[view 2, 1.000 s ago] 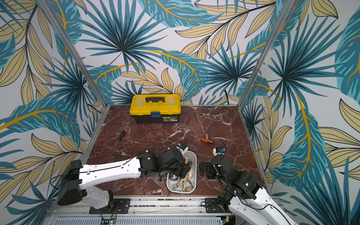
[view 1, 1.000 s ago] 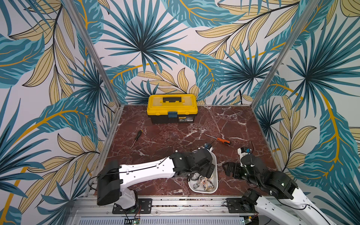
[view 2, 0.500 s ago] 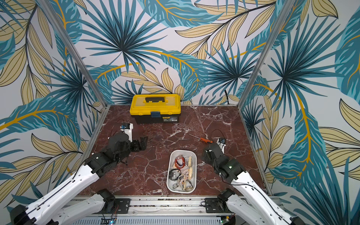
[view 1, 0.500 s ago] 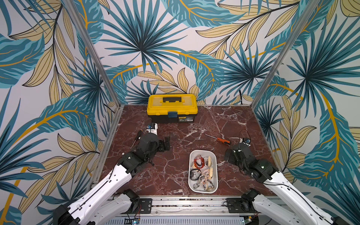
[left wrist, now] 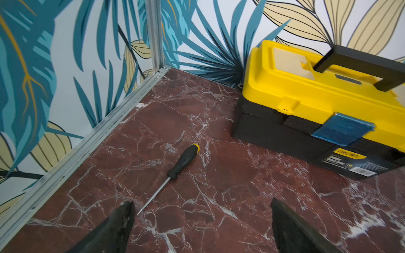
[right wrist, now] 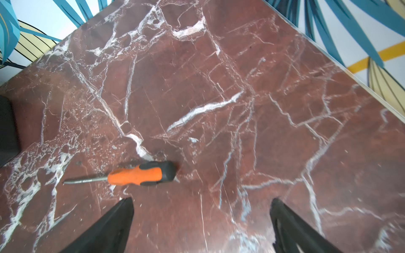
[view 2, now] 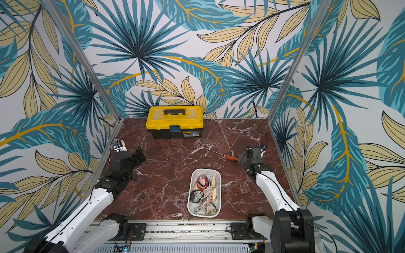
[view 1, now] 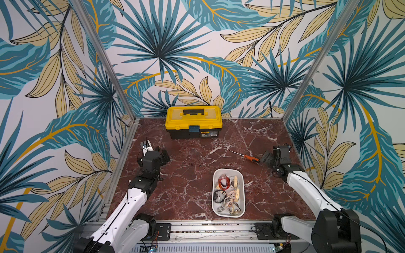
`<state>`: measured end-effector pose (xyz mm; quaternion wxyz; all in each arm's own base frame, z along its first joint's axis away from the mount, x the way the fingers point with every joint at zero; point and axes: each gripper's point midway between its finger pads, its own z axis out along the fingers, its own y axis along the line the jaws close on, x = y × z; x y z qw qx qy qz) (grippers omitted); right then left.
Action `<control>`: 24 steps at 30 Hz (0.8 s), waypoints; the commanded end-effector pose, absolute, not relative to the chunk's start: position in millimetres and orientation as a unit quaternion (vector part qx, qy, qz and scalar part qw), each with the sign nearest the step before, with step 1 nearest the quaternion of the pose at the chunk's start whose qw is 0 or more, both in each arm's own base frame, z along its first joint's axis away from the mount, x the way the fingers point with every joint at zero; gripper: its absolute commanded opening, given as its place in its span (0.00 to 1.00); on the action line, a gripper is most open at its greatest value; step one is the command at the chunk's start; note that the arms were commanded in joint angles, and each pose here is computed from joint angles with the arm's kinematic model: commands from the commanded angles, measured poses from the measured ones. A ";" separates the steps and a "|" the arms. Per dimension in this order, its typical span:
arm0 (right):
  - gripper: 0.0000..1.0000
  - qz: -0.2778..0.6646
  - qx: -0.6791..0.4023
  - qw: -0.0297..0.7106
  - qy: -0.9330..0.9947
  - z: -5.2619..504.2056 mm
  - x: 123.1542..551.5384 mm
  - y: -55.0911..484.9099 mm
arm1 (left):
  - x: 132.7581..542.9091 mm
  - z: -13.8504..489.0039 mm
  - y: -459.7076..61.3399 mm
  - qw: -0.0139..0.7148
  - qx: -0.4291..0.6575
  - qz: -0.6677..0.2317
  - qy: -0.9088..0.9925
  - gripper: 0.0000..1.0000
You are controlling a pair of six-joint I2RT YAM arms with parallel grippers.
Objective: Put the watch into the storage box
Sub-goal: Reset both arms
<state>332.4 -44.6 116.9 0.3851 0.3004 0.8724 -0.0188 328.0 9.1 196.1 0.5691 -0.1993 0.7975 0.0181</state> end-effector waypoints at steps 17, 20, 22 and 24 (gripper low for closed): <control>1.00 -0.068 0.200 0.584 0.784 137.8 343.3 -60.3 | 364.6 182.4 25.7 0.671 -0.081 0.148 0.722 1.00; 1.00 -0.071 0.194 0.601 0.772 140.4 342.1 -59.2 | 369.0 170.6 19.3 0.670 -0.066 0.131 0.727 1.00; 1.00 -0.061 0.186 0.608 0.770 140.0 345.7 -53.9 | 372.2 162.7 15.9 0.671 -0.059 0.124 0.729 1.00; 1.00 -0.055 0.171 0.615 0.768 141.4 351.5 -44.9 | 376.8 151.9 10.9 0.668 -0.043 0.119 0.733 1.00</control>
